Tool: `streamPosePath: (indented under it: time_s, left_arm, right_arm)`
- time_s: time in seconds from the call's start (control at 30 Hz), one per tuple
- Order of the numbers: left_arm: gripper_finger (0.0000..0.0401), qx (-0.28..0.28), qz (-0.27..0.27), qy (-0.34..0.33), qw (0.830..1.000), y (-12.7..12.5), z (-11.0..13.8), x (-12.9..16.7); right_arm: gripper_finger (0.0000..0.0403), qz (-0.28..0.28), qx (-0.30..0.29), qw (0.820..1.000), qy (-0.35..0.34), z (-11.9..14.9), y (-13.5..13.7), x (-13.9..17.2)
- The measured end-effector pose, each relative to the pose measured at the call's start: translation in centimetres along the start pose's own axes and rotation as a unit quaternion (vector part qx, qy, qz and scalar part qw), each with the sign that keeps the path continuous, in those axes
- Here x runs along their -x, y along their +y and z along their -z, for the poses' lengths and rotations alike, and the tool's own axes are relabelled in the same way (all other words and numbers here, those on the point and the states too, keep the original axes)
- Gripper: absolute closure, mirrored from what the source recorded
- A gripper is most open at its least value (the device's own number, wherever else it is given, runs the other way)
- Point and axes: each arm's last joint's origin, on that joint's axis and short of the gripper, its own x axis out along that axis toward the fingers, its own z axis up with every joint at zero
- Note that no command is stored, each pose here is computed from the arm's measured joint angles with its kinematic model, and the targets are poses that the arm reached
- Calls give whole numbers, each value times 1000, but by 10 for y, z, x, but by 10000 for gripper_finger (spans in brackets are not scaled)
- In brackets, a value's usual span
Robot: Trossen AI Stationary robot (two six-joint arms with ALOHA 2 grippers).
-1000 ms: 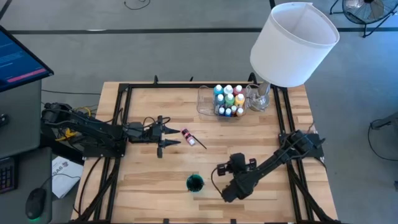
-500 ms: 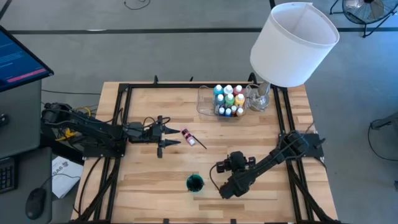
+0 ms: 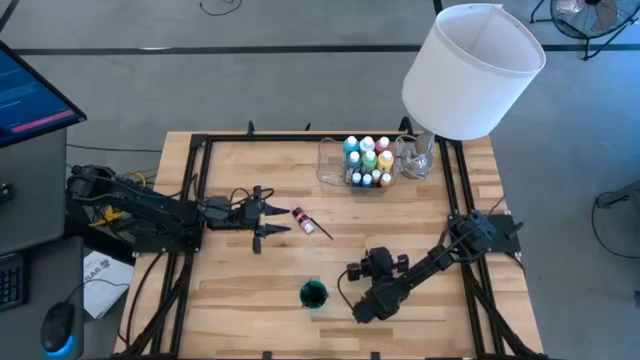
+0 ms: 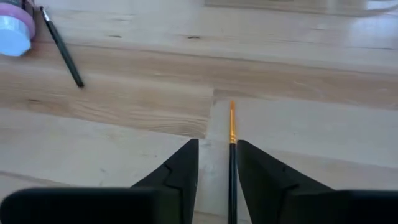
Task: Pick & Place Paint Supplies
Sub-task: Put the gold paintbrush into the green cup
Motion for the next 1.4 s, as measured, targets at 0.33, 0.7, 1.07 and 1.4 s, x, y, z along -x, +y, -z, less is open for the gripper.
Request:
streamPosePath:
  time_s: [0.33, 0.7, 1.07, 1.4]
  left_arm:
    - [280, 0, 0, 0, 1000, 0, 0, 0]
    - [280, -4, 0, 0, 1000, 0, 0, 0]
    - [280, -4, 0, 0, 1000, 0, 0, 0]
    - [280, -4, 0, 0, 1000, 0, 0, 0]
  right_arm:
    - [293, 13, -14, 1000, 19, 3, -3, -14]
    - [282, 4, -30, 999, 34, 5, -7, -18]
    - [304, 39, -32, 996, 71, -4, -4, -24]
    - [392, 49, -6, 995, 82, -5, -5, -26]
